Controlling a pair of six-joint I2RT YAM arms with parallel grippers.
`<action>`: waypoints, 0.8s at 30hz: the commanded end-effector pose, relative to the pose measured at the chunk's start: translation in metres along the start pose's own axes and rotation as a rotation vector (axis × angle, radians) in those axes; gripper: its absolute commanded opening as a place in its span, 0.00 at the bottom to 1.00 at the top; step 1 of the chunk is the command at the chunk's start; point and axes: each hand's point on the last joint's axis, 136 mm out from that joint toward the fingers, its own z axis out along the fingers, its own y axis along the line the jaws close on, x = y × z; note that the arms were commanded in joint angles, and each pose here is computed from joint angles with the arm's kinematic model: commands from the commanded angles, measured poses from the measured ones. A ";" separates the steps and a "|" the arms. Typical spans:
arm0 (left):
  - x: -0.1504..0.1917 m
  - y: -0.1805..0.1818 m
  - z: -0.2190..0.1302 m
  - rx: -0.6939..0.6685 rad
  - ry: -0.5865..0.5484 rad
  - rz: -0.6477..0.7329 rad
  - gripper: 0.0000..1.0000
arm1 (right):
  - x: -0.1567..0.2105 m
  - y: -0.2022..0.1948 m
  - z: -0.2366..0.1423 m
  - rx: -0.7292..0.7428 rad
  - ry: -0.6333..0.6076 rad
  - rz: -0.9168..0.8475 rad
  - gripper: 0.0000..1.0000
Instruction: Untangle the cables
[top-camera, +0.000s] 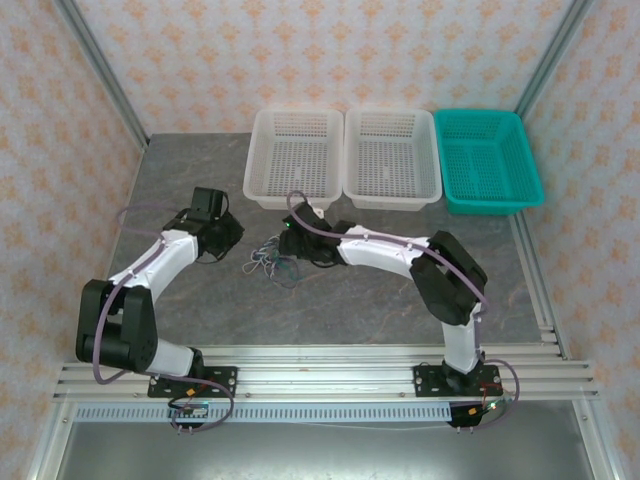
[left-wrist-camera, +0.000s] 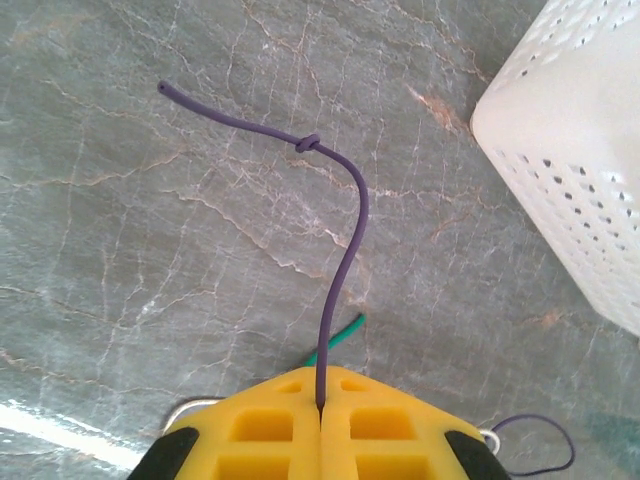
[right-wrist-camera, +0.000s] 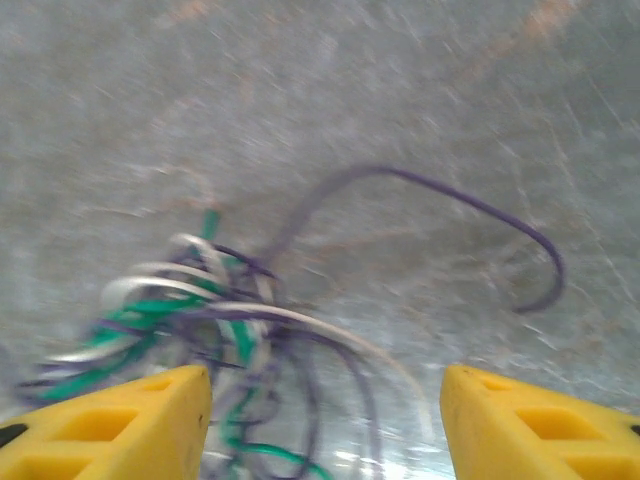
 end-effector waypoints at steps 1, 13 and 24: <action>0.005 0.000 -0.011 -0.013 0.022 0.077 0.00 | 0.005 0.000 -0.003 -0.050 -0.028 -0.162 0.60; 0.013 -0.021 -0.030 0.043 0.016 0.206 0.00 | -0.006 0.021 0.000 -0.166 -0.101 -0.129 0.80; 0.015 -0.018 -0.030 0.029 0.028 0.225 0.00 | -0.023 0.042 0.023 -0.225 -0.218 -0.303 0.60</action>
